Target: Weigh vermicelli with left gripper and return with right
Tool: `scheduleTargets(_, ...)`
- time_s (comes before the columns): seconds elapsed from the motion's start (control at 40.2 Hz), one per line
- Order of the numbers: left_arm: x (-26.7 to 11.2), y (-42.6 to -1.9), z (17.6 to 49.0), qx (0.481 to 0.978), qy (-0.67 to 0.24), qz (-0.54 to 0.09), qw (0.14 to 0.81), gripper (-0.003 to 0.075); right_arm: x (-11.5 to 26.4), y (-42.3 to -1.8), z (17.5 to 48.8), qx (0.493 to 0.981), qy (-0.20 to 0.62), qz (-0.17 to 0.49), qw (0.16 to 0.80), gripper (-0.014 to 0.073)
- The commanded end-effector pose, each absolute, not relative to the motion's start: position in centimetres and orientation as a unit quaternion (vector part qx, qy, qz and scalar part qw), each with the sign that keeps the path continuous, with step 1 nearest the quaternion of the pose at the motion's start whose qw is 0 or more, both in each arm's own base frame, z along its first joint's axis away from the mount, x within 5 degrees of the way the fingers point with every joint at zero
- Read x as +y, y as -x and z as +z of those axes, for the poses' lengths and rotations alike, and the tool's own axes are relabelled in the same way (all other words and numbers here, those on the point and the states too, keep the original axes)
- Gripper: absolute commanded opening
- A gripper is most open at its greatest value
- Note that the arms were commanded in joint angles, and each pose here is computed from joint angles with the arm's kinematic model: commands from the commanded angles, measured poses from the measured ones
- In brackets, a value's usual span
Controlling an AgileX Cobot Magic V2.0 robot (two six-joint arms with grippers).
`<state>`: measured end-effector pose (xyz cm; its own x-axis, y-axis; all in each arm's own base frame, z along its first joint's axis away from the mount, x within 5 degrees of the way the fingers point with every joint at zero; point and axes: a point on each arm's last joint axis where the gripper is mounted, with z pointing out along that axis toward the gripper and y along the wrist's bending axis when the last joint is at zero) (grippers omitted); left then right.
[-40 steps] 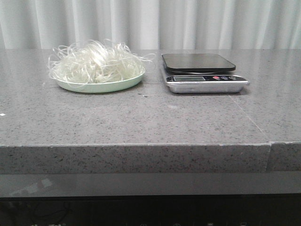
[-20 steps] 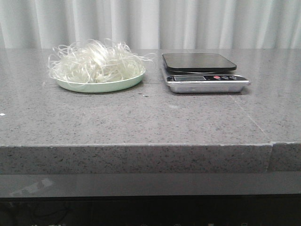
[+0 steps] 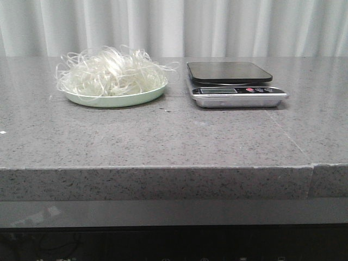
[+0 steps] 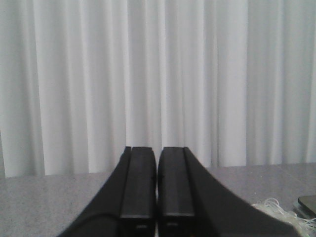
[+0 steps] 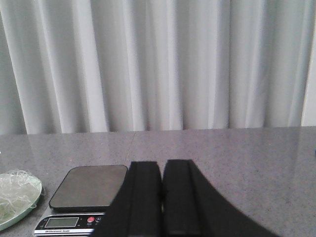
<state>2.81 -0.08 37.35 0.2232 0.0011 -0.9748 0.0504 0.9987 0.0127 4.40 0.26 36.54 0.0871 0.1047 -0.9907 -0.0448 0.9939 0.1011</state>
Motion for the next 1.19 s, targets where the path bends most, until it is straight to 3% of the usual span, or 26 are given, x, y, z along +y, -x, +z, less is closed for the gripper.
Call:
scheduleTargets(0.0,-0.1,-4.0,39.4,0.628,-0.018,-0.018,0.778,0.0155,0.2,-5.5,38.7,0.67,-0.019,0.042,0.741,0.0167)
scheduleTargets(0.373,-0.5,-9.8,37.2,0.754,-0.02,-0.013,0.656,0.0155,0.3,-11.2,36.4,0.787,-0.021,0.038,0.616,0.0167)
scheduleTargets(0.596,-0.5,-11.2,35.9,0.789,-0.021,-0.011,0.614,0.0155,0.4,-13.3,34.8,0.829,-0.023,0.037,0.558,0.0167)
scheduleTargets(0.969,-0.6,-12.2,35.4,0.802,-0.021,-0.01,0.596,0.0155,0.4,-14.6,33.9,0.849,-0.023,0.035,0.526,0.0169)
scheduleTargets(1.069,-0.6,-12.3,35.4,0.803,-0.021,-0.01,0.595,0.0175,0.4,-14.6,33.9,0.85,-0.023,0.035,0.526,0.0225)
scheduleTargets(1.168,-0.6,-12.3,35.4,0.803,-0.021,-0.01,0.595,0.0286,0.4,-14.6,33.9,0.849,-0.023,0.035,0.527,0.0377)
